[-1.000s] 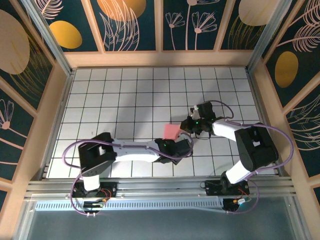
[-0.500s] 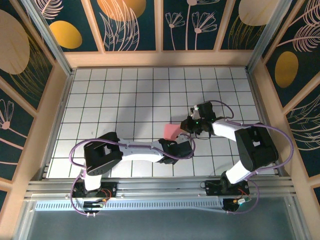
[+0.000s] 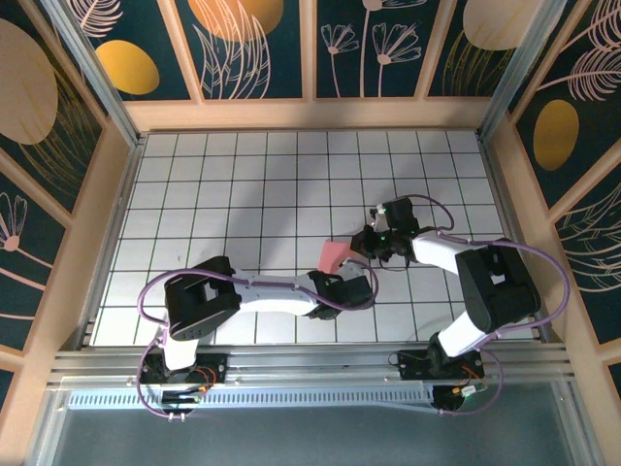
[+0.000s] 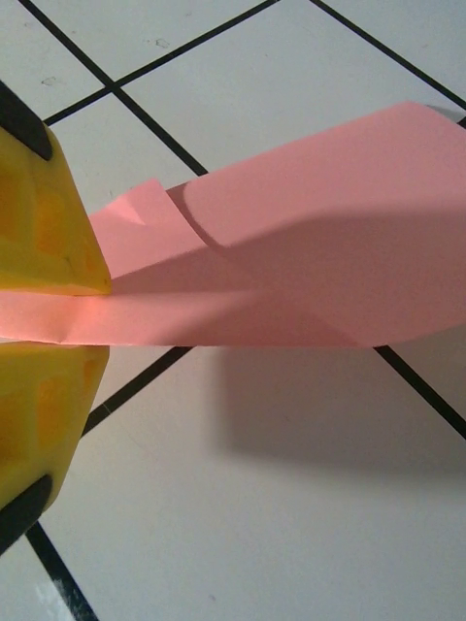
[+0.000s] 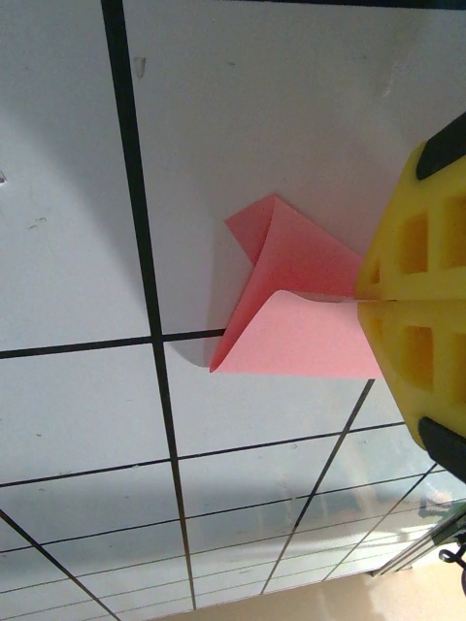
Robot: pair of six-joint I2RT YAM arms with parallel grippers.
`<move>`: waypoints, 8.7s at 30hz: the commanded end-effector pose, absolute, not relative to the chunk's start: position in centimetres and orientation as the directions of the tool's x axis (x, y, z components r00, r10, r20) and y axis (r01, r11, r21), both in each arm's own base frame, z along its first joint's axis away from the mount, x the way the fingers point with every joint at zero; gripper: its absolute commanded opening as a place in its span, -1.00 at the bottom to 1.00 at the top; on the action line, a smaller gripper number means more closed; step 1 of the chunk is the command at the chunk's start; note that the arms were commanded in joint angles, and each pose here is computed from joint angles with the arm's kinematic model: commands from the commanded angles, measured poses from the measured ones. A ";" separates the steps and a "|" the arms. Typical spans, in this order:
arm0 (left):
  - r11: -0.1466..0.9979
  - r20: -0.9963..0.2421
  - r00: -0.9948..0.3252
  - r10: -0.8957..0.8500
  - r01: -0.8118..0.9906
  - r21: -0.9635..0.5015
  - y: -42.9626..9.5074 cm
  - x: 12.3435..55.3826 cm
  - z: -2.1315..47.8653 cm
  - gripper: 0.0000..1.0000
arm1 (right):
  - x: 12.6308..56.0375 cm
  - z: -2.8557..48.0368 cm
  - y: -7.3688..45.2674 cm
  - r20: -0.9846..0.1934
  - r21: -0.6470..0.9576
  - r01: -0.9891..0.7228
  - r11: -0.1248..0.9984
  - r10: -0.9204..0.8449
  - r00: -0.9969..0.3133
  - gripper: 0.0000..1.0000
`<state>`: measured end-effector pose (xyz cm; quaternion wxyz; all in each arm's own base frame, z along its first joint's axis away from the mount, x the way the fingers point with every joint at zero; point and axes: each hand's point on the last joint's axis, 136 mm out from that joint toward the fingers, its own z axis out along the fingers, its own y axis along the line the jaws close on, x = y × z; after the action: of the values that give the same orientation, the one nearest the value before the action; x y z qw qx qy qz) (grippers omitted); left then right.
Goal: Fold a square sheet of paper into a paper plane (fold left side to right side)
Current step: Fold the wing for the fifth time at the center of the table.
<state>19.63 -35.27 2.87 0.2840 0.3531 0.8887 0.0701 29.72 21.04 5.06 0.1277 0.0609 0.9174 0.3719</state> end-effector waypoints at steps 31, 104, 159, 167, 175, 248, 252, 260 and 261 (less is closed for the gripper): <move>0.778 -0.485 -0.789 0.378 0.555 -0.296 -37.3 20.0 5.2 -1.00 | 29.7 11.2 12.4 -0.404 0.659 0.027 0.751 0.385 -0.830 0.17; 0.301 0.045 -0.997 -0.059 -0.061 -0.952 -40.5 21.6 4.1 -1.00 | 26.8 4.5 18.1 -0.218 0.682 0.155 0.715 0.401 -0.890 -0.16; 0.318 0.067 -0.996 -0.059 -0.083 -0.944 -40.5 21.6 3.3 -0.97 | 27.0 3.5 19.8 -0.192 0.663 0.151 0.733 0.361 -0.913 -0.19; 0.318 0.068 -0.996 -0.057 -0.082 -0.945 -40.5 21.6 3.3 -0.97 | 27.0 2.8 20.2 -0.178 0.666 0.153 0.730 0.355 -0.918 -0.19; 0.319 0.068 -0.996 -0.059 -0.083 -0.944 -40.6 21.6 3.3 -0.97 | 27.0 2.5 20.3 -0.175 0.661 0.155 0.734 0.352 -0.920 -0.19; 0.567 -0.056 -0.991 -0.124 -0.024 -0.823 -38.5 25.5 0.8 -0.88 | 25.5 -1.1 20.2 -0.104 0.552 0.187 0.813 0.289 -0.952 -0.21; 0.584 -0.061 -0.991 -0.122 -0.022 -0.811 -38.3 25.5 0.4 -0.88 | 25.5 -1.1 20.3 -0.105 0.552 0.184 0.813 0.287 -0.952 -0.22; 0.639 -0.070 -0.988 -0.135 -0.033 -0.768 -37.1 25.3 -0.5 -0.93 | 26.0 -0.1 20.6 -0.124 0.575 0.168 0.801 0.288 -0.949 -0.21; 0.645 -0.070 -0.988 -0.138 -0.036 -0.763 -37.0 25.3 -0.5 -0.93 | 26.1 0.2 20.7 -0.127 0.584 0.164 0.795 0.289 -0.949 -0.21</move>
<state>24.96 -38.95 1.75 0.0508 -0.0277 0.8780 -0.4752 26.86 20.22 1.93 0.1169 0.1350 0.9325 0.3138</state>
